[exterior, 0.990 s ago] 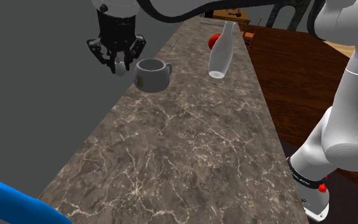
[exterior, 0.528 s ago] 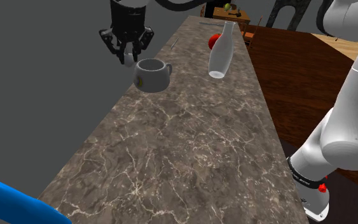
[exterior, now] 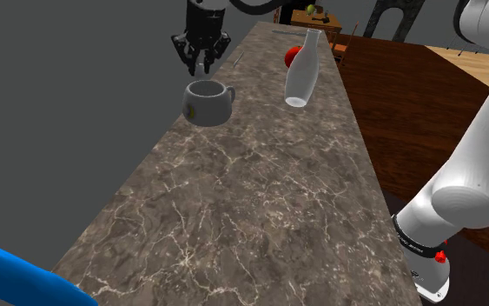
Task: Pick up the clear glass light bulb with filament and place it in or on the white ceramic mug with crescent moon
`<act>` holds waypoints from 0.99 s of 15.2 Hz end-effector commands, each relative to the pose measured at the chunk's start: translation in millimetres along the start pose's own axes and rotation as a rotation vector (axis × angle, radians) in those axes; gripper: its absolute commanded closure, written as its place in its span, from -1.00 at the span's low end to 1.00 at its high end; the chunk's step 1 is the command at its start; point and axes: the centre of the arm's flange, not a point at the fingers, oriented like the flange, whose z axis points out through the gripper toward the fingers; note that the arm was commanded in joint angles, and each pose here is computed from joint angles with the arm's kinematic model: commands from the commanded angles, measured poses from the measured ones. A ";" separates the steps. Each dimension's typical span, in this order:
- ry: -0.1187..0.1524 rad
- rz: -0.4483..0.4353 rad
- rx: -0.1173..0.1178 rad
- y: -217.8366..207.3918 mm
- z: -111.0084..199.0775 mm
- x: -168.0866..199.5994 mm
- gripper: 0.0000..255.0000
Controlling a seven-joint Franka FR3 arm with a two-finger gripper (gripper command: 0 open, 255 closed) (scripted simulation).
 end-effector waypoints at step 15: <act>0.000 -0.001 0.001 63.9 67.9 23.1 1.00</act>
